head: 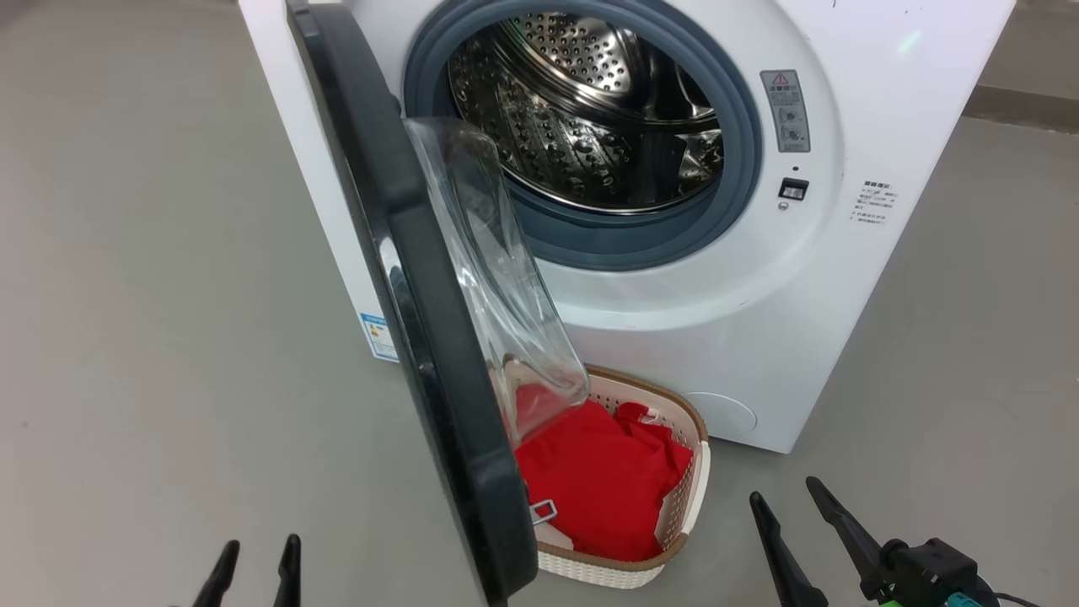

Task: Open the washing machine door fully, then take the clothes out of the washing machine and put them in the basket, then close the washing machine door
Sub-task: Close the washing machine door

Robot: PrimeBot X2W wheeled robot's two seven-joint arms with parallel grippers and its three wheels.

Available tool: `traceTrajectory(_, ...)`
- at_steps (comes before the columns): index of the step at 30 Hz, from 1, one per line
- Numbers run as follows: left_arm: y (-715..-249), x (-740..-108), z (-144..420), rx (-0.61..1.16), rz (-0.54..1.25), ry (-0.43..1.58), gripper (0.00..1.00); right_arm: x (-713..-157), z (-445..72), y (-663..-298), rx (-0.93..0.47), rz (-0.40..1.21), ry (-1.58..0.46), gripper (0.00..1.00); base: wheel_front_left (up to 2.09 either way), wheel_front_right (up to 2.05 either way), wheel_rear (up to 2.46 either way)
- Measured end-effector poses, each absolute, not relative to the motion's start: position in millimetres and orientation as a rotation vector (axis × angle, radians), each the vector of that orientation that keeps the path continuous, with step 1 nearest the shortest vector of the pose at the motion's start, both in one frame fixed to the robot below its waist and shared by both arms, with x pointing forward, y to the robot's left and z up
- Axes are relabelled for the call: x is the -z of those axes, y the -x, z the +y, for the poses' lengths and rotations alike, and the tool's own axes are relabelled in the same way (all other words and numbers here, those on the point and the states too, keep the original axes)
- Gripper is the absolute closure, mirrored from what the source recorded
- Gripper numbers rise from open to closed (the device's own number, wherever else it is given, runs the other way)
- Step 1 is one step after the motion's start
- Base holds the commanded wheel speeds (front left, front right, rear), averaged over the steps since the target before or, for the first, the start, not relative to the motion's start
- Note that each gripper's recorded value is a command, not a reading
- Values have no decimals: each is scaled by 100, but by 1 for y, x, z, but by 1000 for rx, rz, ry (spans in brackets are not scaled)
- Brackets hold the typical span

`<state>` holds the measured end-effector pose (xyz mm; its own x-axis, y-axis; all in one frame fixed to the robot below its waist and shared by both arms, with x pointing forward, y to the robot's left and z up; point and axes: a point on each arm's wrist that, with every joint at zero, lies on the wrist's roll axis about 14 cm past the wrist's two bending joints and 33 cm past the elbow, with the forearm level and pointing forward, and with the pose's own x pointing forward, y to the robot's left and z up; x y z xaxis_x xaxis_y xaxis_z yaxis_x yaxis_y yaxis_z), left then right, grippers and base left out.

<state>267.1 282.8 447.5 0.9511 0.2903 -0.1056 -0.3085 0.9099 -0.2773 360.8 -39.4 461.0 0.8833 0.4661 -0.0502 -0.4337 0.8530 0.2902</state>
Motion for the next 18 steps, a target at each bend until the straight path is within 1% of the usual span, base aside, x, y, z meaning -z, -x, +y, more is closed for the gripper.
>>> traceTrajectory(10, -263, -476, 290, -340, -12, 151, 0, -462, -38, -360, -480, 117, -277, 0, 0, 0, 0)
traceTrajectory(18, -261, -476, 288, -344, -12, 142, 0, -462, -37, -360, -481, 118, -278, 0, 0, 0, 0)
